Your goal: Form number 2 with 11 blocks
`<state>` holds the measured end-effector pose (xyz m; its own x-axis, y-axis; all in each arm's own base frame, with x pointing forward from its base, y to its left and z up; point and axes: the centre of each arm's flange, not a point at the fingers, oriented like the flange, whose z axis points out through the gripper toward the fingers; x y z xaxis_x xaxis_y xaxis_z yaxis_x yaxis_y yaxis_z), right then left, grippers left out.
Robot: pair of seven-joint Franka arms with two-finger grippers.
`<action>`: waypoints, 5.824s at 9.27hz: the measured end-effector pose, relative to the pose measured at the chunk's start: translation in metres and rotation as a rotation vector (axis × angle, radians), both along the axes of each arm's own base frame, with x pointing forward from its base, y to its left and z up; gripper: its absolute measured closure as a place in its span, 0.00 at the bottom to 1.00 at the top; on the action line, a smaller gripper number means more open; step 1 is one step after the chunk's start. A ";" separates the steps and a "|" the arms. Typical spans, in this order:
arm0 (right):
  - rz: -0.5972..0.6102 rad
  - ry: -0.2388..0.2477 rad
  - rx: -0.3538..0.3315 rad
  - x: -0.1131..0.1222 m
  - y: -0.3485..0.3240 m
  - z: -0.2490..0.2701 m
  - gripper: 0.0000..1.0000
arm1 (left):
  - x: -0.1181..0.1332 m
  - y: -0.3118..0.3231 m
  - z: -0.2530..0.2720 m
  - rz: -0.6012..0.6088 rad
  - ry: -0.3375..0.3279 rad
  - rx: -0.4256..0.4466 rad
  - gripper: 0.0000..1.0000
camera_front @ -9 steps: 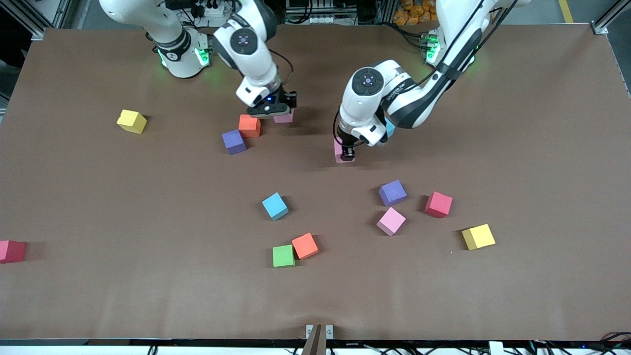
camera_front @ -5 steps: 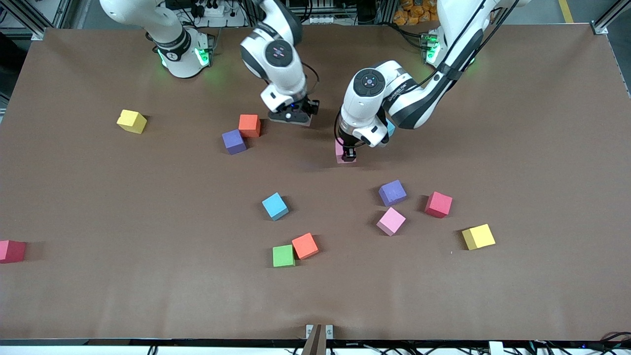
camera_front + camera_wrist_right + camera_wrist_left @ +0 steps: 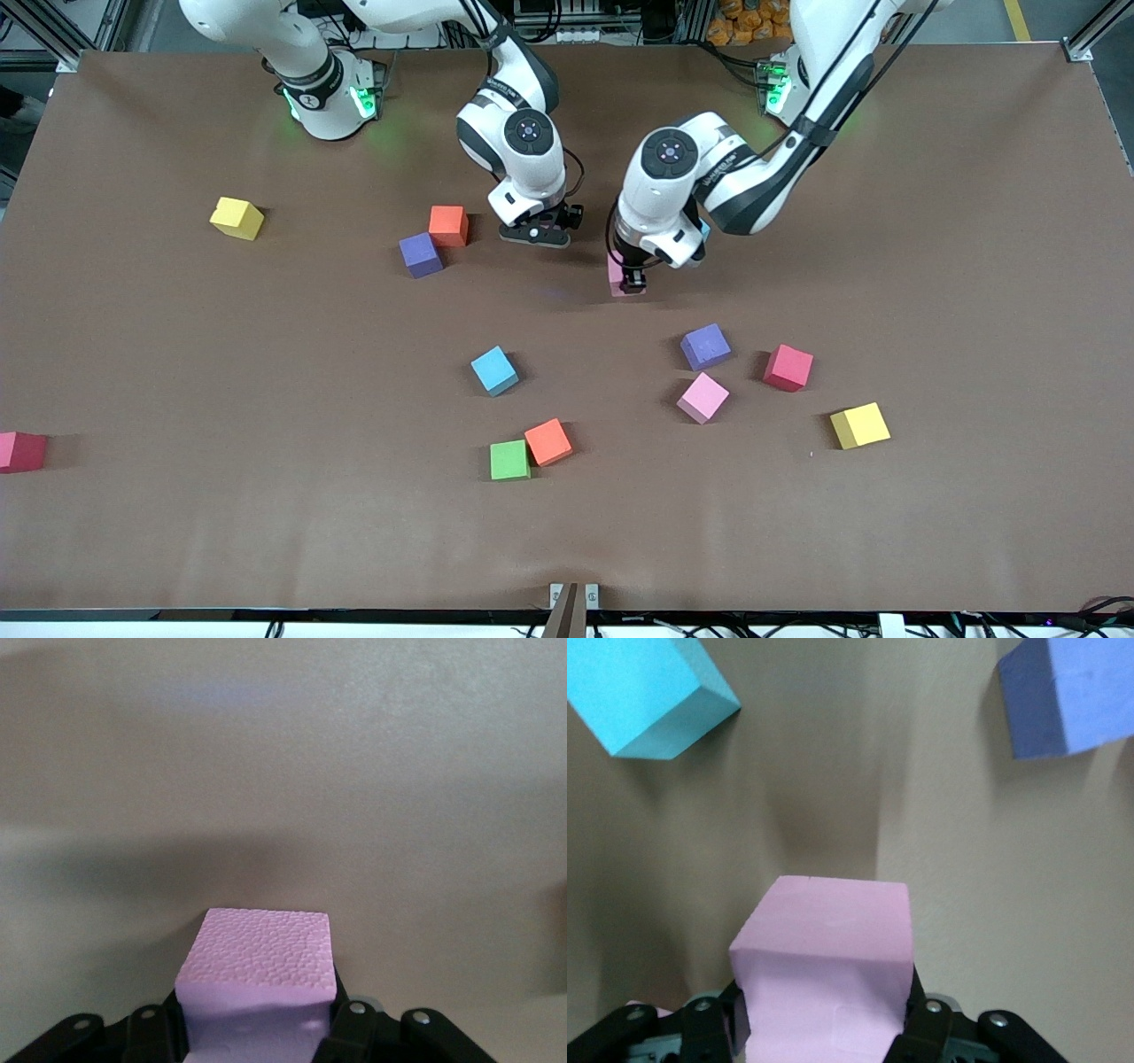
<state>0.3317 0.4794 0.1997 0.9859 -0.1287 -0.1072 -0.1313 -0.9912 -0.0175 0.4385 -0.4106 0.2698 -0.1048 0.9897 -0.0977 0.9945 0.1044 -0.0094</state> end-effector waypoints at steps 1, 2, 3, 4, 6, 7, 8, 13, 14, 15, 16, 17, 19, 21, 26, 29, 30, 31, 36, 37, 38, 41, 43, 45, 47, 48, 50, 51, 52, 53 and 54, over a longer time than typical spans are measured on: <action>0.028 -0.002 0.004 0.000 0.000 0.000 0.44 | 0.006 0.006 0.001 0.013 -0.001 0.000 0.37; 0.061 -0.004 0.008 0.000 0.000 0.000 0.44 | 0.008 0.008 0.002 0.018 -0.003 0.000 0.37; 0.095 -0.005 0.011 -0.001 0.001 0.000 0.44 | 0.009 0.010 0.003 0.022 -0.004 0.000 0.37; 0.116 -0.005 0.014 -0.001 0.001 0.000 0.44 | 0.010 0.011 0.004 0.024 -0.006 0.000 0.37; 0.124 -0.007 0.016 -0.001 0.001 0.000 0.44 | 0.010 0.011 0.004 0.023 -0.007 0.000 0.37; 0.125 -0.007 0.016 -0.001 0.001 0.000 0.44 | 0.010 0.010 0.004 0.023 -0.006 0.000 0.37; 0.125 -0.007 0.016 -0.001 0.001 0.000 0.44 | 0.009 0.010 0.004 0.021 -0.006 -0.001 0.37; 0.109 0.003 -0.002 0.006 -0.006 0.002 0.03 | 0.008 0.009 0.004 0.020 -0.005 -0.001 0.37; 0.101 -0.002 0.002 0.010 -0.006 0.007 0.03 | 0.008 0.009 0.004 0.020 -0.005 -0.001 0.37; 0.098 -0.009 0.010 0.013 -0.006 0.014 0.03 | 0.008 0.009 0.004 0.023 -0.004 0.000 0.37; 0.096 -0.010 0.012 0.015 -0.006 0.024 0.03 | 0.006 0.009 0.003 0.025 0.000 0.002 0.37; 0.094 -0.006 0.010 0.018 -0.005 0.038 0.03 | -0.001 0.005 0.001 0.020 0.008 0.004 0.37; 0.090 0.011 -0.005 0.035 -0.010 0.072 0.03 | -0.022 -0.005 -0.005 0.005 0.031 0.008 0.37; 0.130 0.038 -0.027 0.066 -0.029 0.100 0.03 | -0.037 -0.012 -0.012 0.006 0.054 0.012 0.37; 0.232 0.098 -0.064 0.107 -0.100 0.102 0.04 | -0.080 -0.045 -0.026 0.006 0.071 -0.056 0.37; 0.205 0.072 -0.049 0.083 -0.141 0.082 0.04 | -0.117 -0.055 -0.046 -0.062 0.075 -0.089 0.37; 0.198 0.079 -0.053 0.074 -0.154 0.072 0.04 | -0.123 -0.054 -0.049 -0.078 0.078 -0.091 0.37; 0.183 0.089 -0.059 0.069 -0.171 0.064 0.04 | -0.126 -0.053 -0.051 -0.101 0.079 -0.090 0.37; 0.108 0.044 -0.015 0.028 -0.219 0.030 0.04 | -0.127 -0.055 -0.061 -0.173 0.075 -0.125 0.37; 0.096 0.047 -0.011 0.025 -0.222 0.026 0.04 | -0.127 -0.055 -0.063 -0.172 0.077 -0.128 0.37; 0.083 0.051 -0.001 0.023 -0.220 0.026 0.04 | -0.127 -0.056 -0.063 -0.171 0.078 -0.131 0.37; 0.081 0.054 0.008 0.019 -0.215 0.027 0.04 | -0.120 -0.062 -0.065 -0.162 0.084 -0.147 0.37; 0.091 0.044 0.013 0.017 -0.211 0.027 0.04 | -0.117 -0.066 -0.069 -0.155 0.096 -0.155 0.37; 0.099 0.039 0.015 0.014 -0.208 0.027 0.04 | -0.117 -0.066 -0.072 -0.154 0.101 -0.156 0.37; 0.098 0.035 0.014 0.014 -0.209 0.025 0.04 | -0.120 -0.068 -0.074 -0.159 0.107 -0.155 0.37; 0.098 0.032 0.012 0.013 -0.210 0.021 0.04 | -0.122 -0.069 -0.076 -0.159 0.111 -0.154 0.37; 0.107 0.032 0.003 0.009 -0.208 0.014 0.04 | -0.122 -0.069 -0.077 -0.155 0.114 -0.153 0.37; 0.113 0.032 0.002 0.007 -0.206 0.012 0.04 | -0.122 -0.069 -0.077 -0.155 0.114 -0.153 0.37; 0.116 0.029 0.001 0.006 -0.205 0.010 0.05 | -0.123 -0.069 -0.077 -0.156 0.114 -0.153 0.37; 0.116 0.030 -0.002 0.006 -0.205 0.007 0.11 | -0.125 -0.070 -0.078 -0.161 0.119 -0.149 0.30; 0.116 0.031 -0.005 0.006 -0.206 0.005 0.12 | -0.132 -0.073 -0.080 -0.174 0.130 -0.136 0.19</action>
<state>0.3374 0.2738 0.2051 0.9904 -0.0142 -0.1374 -0.0157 -0.9998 -0.0101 0.3061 -0.4836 0.1898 0.0460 0.9726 -0.2280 0.9869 -0.0796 -0.1405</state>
